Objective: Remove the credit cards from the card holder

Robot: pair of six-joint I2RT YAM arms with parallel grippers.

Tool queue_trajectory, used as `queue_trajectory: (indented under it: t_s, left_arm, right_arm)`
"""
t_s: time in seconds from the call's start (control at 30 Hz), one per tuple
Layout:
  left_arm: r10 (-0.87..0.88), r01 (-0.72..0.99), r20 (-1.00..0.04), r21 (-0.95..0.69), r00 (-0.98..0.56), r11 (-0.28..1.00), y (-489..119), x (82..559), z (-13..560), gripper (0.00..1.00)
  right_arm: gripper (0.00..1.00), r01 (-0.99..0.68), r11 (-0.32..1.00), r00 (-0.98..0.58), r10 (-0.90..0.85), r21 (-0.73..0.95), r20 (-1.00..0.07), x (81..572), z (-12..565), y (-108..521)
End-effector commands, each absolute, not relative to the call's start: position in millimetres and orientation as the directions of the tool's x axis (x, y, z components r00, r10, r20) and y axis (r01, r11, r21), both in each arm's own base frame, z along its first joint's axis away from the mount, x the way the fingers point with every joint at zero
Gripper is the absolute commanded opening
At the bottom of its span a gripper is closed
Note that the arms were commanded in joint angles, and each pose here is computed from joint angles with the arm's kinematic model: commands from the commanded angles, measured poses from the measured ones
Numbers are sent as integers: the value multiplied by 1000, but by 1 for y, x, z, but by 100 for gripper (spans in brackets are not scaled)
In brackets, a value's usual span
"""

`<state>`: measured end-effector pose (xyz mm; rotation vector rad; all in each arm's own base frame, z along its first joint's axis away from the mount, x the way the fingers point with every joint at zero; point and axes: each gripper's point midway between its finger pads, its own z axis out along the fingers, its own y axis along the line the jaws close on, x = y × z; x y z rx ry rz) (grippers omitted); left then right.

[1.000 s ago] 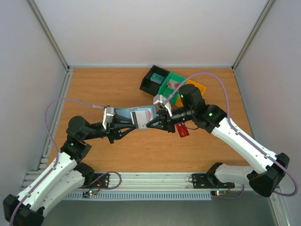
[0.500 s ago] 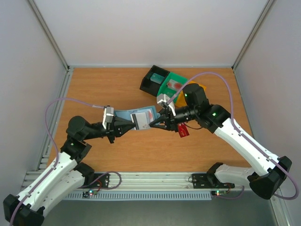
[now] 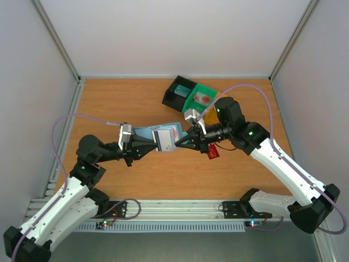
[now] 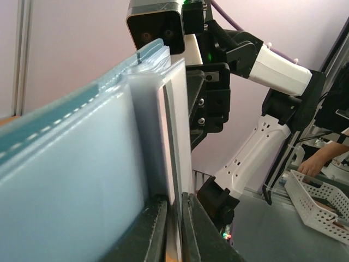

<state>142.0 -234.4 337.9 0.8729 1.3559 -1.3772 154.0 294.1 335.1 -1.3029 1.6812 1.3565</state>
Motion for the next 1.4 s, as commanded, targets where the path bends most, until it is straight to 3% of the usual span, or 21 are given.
queue_trajectory:
  t_s: [0.0, 0.1, 0.5, 0.7, 0.83, 0.9, 1.03, 1.1, 1.17, 1.2, 1.23, 1.27, 1.3, 1.37]
  left_arm:
    - [-167, 967, -960, -241, -226, 77, -232, 134, 347, 8]
    - [-174, 969, -959, -237, -223, 66, -233, 133, 349, 0]
    - [-143, 956, -957, -268, -251, 116, -228, 138, 341, 0]
    - [-122, 948, -973, -219, -195, 231, -222, 154, 334, 0]
    - [-46, 954, -997, -75, -64, 289, -218, 157, 330, 0]
    - [35, 951, -995, 96, 90, 293, -216, 153, 326, 0]
    - [164, 898, -918, 389, 360, 204, -211, 133, 317, 0]
    - [200, 813, -804, 580, 560, 54, -208, 106, 302, 0]
    - [197, 644, -620, 760, 760, -92, -202, 83, 280, 0]
    - [174, 435, -408, 883, 896, -173, -199, 77, 267, 0]
    - [161, 302, -271, 926, 949, -225, -196, 76, 255, 0]
    - [131, 80, -46, 960, 990, -269, -195, 81, 247, 0]
    - [77, -178, 205, 946, 976, -271, -197, 86, 246, 0]
    - [42, -512, 520, 849, 853, -127, -208, 92, 273, 0]
  right_arm:
    - [1, -949, -7, -301, -275, 315, -913, 154, 346, 288]
    - [1, -944, -15, -312, -276, 328, -909, 155, 346, 290]
    - [1, -934, 47, -354, -250, 353, -901, 168, 341, 270]
    - [1, -912, 128, -409, -254, 389, -876, 177, 329, 256]
    - [1, -878, 236, -467, -222, 417, -856, 193, 318, 239]
    - [1, -843, 298, -515, -210, 447, -831, 205, 309, 232]
    - [1, -788, 340, -595, -208, 513, -776, 214, 292, 230]
    - [1, -772, 350, -617, -208, 531, -759, 215, 286, 230]
    - [1, -764, 350, -627, -208, 541, -751, 215, 282, 230]
    - [1, -761, 349, -631, -206, 547, -747, 215, 281, 230]
    - [1, -759, 346, -635, -205, 552, -745, 214, 280, 230]
    - [1, -758, 338, -637, -203, 558, -743, 213, 280, 231]
    - [1, -756, 333, -641, -202, 564, -741, 212, 280, 231]
    - [1, -754, 327, -645, -197, 570, -739, 210, 279, 231]
